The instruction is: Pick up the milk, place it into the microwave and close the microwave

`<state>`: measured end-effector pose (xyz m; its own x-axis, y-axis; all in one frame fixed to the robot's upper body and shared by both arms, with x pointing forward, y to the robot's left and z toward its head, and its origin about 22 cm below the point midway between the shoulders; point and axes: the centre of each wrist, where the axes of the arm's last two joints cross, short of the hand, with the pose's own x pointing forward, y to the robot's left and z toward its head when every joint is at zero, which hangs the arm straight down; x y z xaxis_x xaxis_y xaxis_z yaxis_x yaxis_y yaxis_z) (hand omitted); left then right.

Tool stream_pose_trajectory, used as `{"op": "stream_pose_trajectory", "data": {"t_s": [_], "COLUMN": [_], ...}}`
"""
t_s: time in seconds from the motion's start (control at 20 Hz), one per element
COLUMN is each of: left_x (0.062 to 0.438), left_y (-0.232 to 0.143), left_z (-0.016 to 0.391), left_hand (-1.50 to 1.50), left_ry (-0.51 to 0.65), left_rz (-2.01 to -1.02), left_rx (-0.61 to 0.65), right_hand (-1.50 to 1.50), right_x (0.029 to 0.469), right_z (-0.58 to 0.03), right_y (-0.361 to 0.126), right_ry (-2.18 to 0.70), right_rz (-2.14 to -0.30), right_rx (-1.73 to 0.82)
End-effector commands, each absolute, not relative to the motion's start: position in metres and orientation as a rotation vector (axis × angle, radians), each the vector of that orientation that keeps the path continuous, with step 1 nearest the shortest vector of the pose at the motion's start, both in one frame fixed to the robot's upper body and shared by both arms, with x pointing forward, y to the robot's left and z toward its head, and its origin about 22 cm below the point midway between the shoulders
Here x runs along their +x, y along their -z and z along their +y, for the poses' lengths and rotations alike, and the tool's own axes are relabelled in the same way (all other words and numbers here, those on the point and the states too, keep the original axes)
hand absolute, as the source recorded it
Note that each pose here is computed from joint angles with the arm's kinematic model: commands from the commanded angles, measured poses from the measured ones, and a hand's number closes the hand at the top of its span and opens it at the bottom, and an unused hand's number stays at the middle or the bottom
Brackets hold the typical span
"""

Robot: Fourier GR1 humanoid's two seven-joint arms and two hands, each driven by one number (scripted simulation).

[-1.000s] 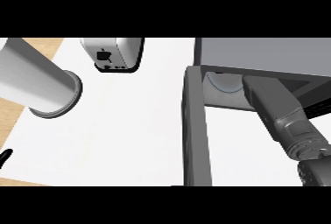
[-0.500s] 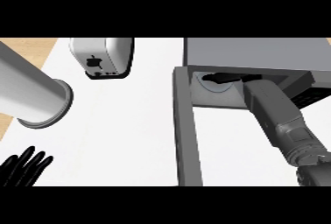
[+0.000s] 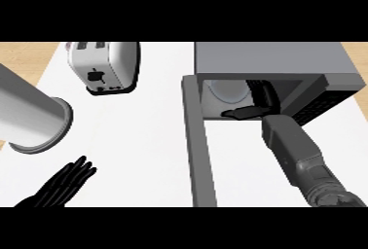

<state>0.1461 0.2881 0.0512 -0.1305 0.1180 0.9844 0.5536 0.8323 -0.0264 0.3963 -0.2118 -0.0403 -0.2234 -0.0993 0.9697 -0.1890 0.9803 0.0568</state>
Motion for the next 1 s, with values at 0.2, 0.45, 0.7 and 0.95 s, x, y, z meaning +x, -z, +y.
{"op": "stream_pose_trajectory", "data": {"t_s": [0.2, 0.45, 0.7, 0.95], "left_x": [0.166, 0.182, 0.206, 0.229], "left_y": [-0.034, -0.015, -0.025, -0.016], "left_z": [0.249, 0.255, 0.221, 0.209], "left_hand": [1.50, 1.50, 1.50, 1.50], "left_ry": [0.468, 0.492, 0.579, 0.683], "left_rz": [-1.657, -1.650, -1.619, -1.612], "left_rx": [-0.527, -0.491, -0.436, -0.459], "right_hand": [-1.50, -1.50, -1.50, -1.50], "right_x": [0.343, 0.299, 0.258, 0.208], "right_z": [-0.237, -0.260, -0.296, -0.338], "right_y": [0.097, 0.128, 0.141, 0.142], "right_ry": [-0.112, -0.114, -0.083, -0.033], "right_rz": [-1.709, -1.687, -1.705, -1.731], "right_rx": [0.255, 0.163, 0.112, 0.076]}}
